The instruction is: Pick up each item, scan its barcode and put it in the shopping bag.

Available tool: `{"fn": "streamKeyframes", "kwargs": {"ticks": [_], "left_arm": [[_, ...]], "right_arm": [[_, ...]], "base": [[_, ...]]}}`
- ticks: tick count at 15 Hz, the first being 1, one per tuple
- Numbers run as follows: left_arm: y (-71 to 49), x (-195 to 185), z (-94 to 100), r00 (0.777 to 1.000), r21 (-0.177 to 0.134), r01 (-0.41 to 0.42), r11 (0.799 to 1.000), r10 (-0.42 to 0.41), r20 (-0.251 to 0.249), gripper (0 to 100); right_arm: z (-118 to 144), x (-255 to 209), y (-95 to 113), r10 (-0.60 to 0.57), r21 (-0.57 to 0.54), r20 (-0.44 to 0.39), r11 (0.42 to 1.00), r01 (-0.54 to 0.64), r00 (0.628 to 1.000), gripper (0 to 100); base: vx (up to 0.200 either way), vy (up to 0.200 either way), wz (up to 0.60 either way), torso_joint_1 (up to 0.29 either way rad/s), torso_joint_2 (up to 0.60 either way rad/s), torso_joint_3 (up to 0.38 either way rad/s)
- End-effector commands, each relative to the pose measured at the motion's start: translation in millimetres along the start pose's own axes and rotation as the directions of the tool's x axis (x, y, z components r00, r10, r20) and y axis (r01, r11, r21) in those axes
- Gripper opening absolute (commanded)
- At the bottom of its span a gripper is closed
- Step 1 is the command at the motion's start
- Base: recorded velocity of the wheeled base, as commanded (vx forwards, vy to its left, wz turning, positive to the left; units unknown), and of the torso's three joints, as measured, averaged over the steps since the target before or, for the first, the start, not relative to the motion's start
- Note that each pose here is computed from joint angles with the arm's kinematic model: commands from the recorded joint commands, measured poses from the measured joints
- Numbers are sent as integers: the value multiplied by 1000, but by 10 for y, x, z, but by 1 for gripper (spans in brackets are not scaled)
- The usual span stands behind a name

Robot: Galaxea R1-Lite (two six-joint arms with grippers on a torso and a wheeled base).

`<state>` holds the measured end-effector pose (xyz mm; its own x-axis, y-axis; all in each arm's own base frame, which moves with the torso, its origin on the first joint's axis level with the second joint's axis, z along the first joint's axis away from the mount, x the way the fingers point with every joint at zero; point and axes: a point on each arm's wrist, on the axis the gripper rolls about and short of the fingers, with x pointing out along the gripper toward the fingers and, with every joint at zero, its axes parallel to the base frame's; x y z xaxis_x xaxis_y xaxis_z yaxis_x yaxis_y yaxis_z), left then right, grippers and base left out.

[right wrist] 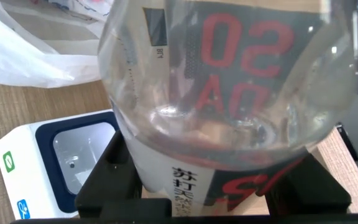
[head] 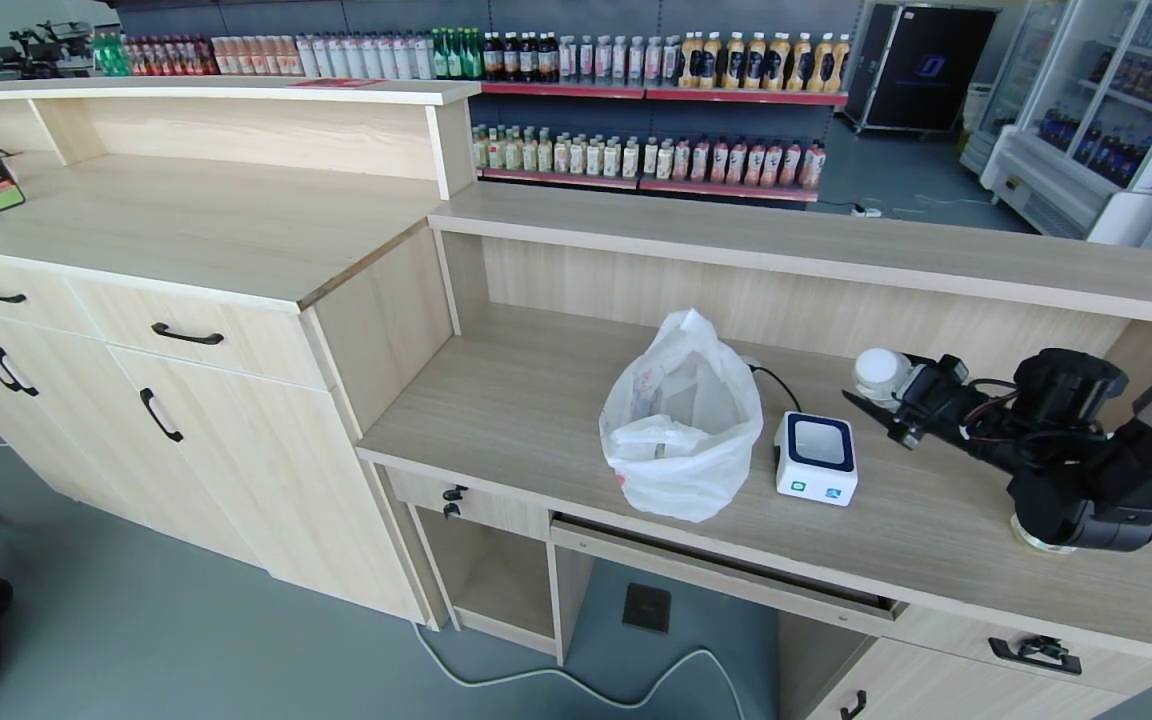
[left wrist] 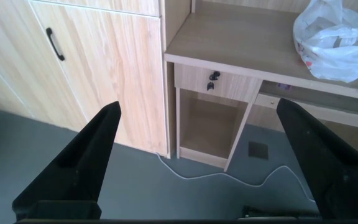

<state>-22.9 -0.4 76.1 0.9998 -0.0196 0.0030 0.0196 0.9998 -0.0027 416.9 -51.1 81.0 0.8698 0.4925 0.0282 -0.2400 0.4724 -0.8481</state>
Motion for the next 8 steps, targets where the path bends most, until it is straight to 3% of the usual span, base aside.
{"fn": "streamKeyframes", "kwargs": {"ticks": [1,8], "left_arm": [[0,1,0,1000,0,0,1000,0,-1,100],[0,1,0,1000,0,0,1000,0,-1,100]], "right_arm": [[5,29,29,6,0,6,1000,-6,1000,0],[-52,43,111,23,12,-3,1000,-23,1000,0]], "base": [[0,0,0,0,0,0],[0,0,0,0,0,0]]}}
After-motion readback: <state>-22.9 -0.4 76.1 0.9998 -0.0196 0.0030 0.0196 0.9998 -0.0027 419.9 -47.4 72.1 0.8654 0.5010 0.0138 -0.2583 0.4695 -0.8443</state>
